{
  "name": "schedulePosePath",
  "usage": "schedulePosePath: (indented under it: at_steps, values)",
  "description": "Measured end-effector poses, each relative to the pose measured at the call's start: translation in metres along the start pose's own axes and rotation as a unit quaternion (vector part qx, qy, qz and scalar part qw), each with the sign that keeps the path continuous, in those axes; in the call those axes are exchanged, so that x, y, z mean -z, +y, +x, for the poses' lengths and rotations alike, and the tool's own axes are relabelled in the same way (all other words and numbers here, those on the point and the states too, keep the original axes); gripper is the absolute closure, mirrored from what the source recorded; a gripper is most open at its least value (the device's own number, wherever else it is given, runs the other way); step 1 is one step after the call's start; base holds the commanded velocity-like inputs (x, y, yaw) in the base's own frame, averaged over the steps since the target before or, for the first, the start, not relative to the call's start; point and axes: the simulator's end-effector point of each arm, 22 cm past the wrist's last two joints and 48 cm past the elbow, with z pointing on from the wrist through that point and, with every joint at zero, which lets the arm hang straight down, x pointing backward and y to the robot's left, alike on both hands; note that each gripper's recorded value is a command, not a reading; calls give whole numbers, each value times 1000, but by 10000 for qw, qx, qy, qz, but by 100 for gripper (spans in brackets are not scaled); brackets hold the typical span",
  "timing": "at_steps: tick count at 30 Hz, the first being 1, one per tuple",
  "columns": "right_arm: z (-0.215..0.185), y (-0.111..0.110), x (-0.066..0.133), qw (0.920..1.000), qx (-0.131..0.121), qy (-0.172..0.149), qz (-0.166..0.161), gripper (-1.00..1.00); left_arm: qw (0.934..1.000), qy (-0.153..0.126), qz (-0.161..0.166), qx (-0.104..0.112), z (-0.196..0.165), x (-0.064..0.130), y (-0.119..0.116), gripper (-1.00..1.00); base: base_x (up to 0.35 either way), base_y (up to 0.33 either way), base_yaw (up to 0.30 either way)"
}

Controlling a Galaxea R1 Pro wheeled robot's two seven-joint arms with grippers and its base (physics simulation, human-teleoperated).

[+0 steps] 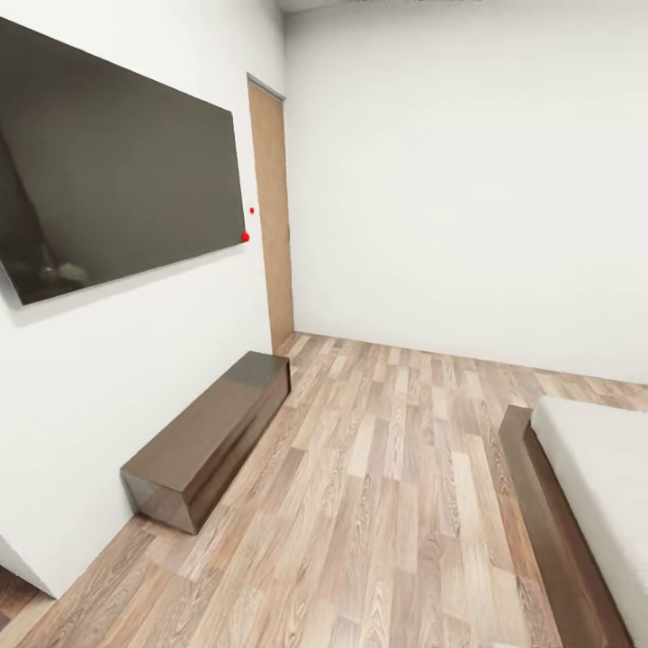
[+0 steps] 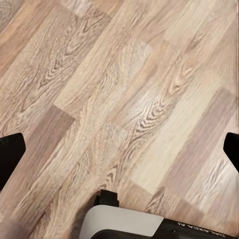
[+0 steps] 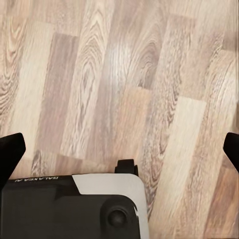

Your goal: In the bedroom, move the book from the bed onto either nightstand, and place the two sandals side by side next to the bed.

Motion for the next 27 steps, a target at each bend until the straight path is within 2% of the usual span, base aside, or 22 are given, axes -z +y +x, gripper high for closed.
schedulePosePath:
  at_steps: [7, 19, 27]
  values:
    - [-1, -1, 1, 10000, -2, -18, 5, -100, 10000, -13, 4, -1, -1, 0, 0, -100, 308, 0, -222]
    - [-2, -1, 1, 10000, -2, -19, 5, -100, 10000, -14, 3, -1, -1, 0, 0, -100, 324, 0, -18]
    - [-1, -1, 0, 10000, -3, -13, 3, -100, 10000, -11, 4, -1, -1, 0, 0, -100, 65, 0, -198]
